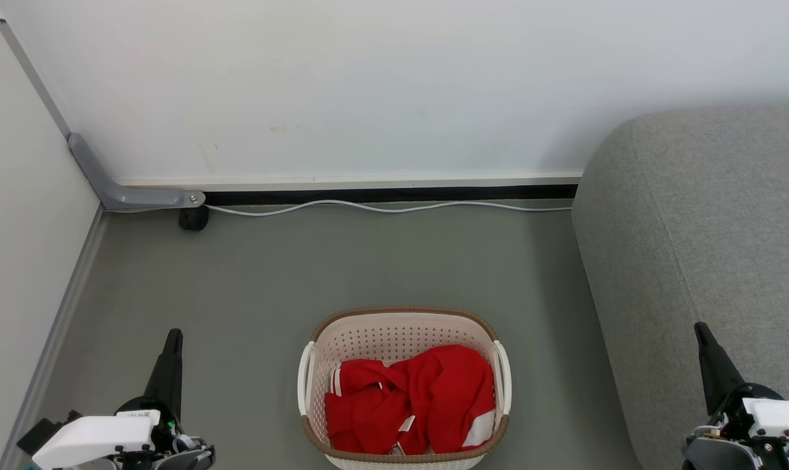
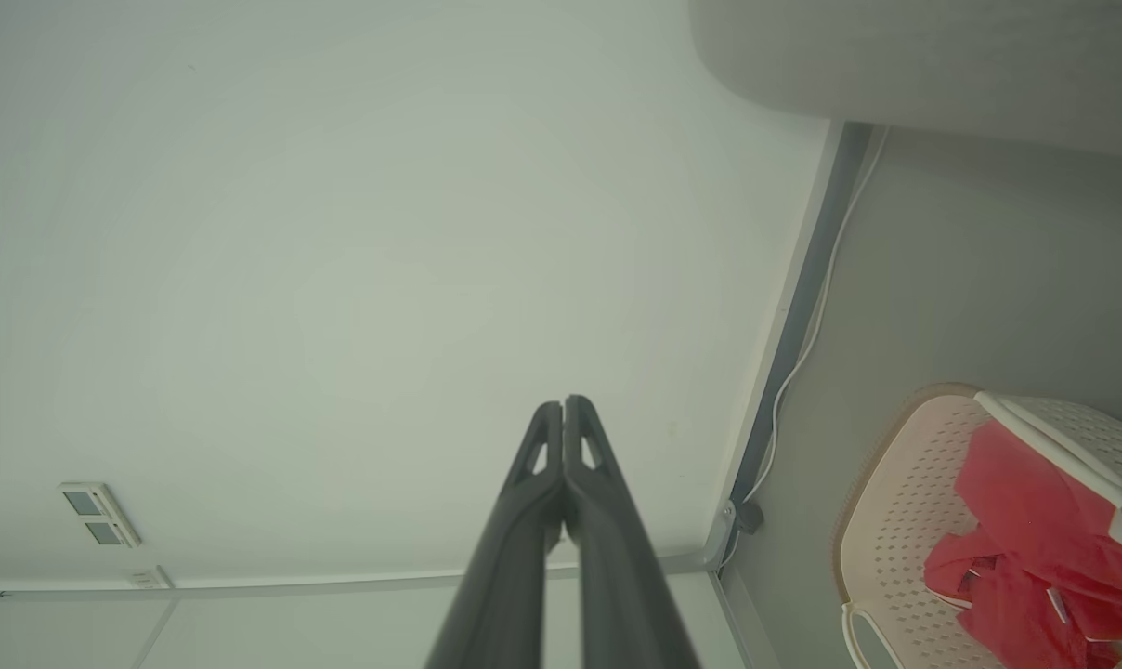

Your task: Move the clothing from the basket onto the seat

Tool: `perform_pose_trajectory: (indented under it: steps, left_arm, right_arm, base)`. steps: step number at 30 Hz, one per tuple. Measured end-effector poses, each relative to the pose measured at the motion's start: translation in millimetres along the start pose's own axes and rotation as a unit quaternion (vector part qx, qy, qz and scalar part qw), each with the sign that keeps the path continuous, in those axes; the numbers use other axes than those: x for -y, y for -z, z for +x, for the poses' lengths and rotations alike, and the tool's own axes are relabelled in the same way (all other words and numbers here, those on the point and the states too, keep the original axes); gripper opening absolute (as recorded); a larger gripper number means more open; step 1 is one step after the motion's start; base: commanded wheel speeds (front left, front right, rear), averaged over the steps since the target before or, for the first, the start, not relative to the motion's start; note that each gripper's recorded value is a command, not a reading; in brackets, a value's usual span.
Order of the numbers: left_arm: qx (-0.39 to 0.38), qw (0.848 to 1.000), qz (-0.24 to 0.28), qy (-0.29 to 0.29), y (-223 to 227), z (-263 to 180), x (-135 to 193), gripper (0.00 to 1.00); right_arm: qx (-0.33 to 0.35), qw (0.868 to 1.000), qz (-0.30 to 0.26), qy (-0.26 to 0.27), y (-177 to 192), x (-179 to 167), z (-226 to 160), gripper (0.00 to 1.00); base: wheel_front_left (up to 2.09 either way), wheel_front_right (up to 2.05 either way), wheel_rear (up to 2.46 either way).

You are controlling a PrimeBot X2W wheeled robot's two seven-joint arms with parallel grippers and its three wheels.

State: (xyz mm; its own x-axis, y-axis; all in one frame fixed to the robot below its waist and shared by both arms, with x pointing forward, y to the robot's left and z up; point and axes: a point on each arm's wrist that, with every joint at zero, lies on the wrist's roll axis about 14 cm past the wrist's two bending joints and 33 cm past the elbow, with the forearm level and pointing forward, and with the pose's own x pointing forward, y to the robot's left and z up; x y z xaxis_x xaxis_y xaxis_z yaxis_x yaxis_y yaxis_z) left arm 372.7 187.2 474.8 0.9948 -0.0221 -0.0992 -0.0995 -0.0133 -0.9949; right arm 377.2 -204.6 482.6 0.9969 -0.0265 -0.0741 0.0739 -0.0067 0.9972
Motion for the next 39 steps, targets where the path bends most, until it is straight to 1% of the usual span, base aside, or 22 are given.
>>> perform_pose_trajectory:
  steps: [18,19,24,35,39]
  left_arm:
    - [0.0,1.0,0.0,-0.002,0.2,-0.5,-1.5,0.0]
    - [0.0,1.0,-0.002,-0.008,0.9,-1.7,-5.6,1.0]
    - [0.001,0.998,-0.016,-0.063,6.8,-18.6,-43.0,1.0]
    - [0.006,0.998,-0.01,-0.057,6.6,-12.9,-38.1,1.0]
    - [0.005,0.998,0.004,-0.057,8.0,-10.9,-37.6,1.0]
  right_arm:
    - [0.0,1.0,0.0,0.002,0.2,1.2,-0.3,0.0]
    - [-0.001,1.0,0.001,0.008,1.2,5.2,-1.5,1.0]
    - [-0.003,0.998,0.014,0.059,8.5,39.6,-16.5,1.0]
    - [-0.007,0.999,0.004,0.051,13.3,33.7,-10.6,1.0]
    - [-0.008,0.999,-0.009,0.046,14.9,29.1,-5.8,1.0]
  base:
    - [0.0,0.0,0.0]
    - [0.0,0.0,0.0]
    - [0.0,0.0,0.0]
    - [0.0,0.0,0.0]
    - [0.0,0.0,0.0]
